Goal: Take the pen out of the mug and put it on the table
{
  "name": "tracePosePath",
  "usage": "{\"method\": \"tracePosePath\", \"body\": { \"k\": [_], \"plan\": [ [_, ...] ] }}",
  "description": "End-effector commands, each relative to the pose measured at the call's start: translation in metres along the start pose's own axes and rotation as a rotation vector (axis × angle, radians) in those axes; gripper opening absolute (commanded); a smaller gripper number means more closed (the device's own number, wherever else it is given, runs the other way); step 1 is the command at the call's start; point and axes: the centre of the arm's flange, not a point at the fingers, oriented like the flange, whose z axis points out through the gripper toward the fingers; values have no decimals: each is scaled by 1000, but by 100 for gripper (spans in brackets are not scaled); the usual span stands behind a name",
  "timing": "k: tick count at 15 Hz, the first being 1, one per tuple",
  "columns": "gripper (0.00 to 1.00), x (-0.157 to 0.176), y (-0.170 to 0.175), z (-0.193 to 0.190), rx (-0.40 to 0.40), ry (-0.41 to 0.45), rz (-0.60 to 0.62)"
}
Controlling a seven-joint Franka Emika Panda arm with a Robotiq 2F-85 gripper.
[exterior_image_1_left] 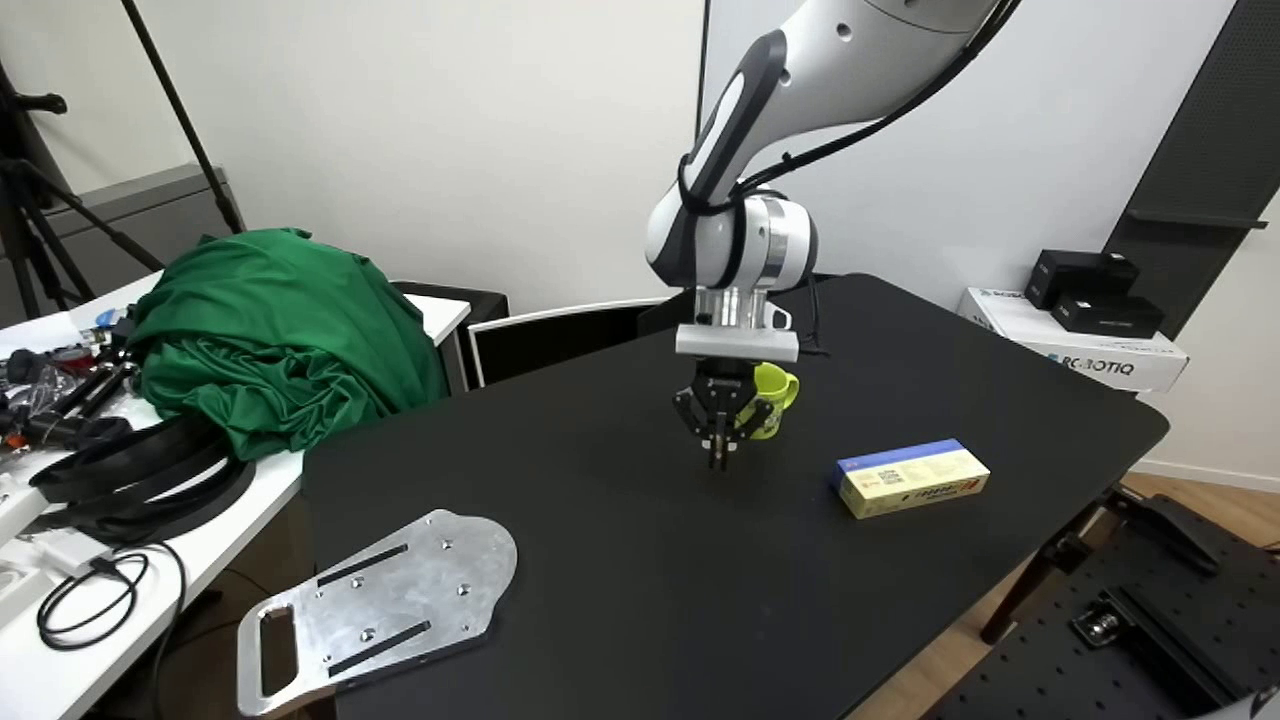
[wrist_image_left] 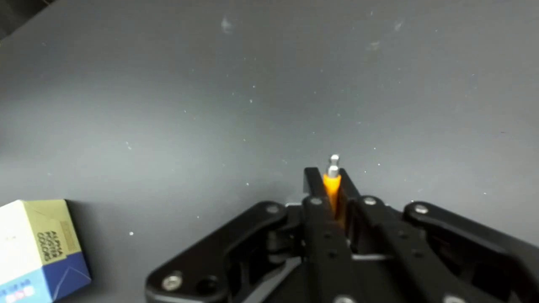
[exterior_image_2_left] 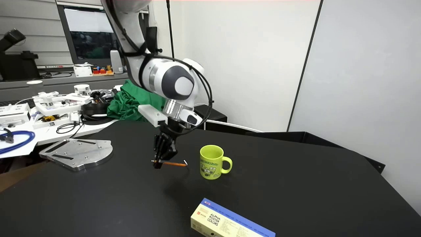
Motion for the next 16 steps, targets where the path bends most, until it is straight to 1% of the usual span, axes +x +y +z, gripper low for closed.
{"method": "tracePosePath", "body": {
  "k": [1,4,7,9,10,11,12,16],
  "plan": [
    [3,-10,2,23,31,102,-93],
    [3,-9,1,38,60,158,-136],
    [3,-8,1,45,118,238,-183],
    [3,-7,1,47,140,261,-202],
    [35,-7,2,47,146,264,-205],
    [37,-8,3,47,148,263,-209],
    [42,-10,5,46,153,257,-213],
    [70,-35,10,33,168,196,-244]
  ]
}}
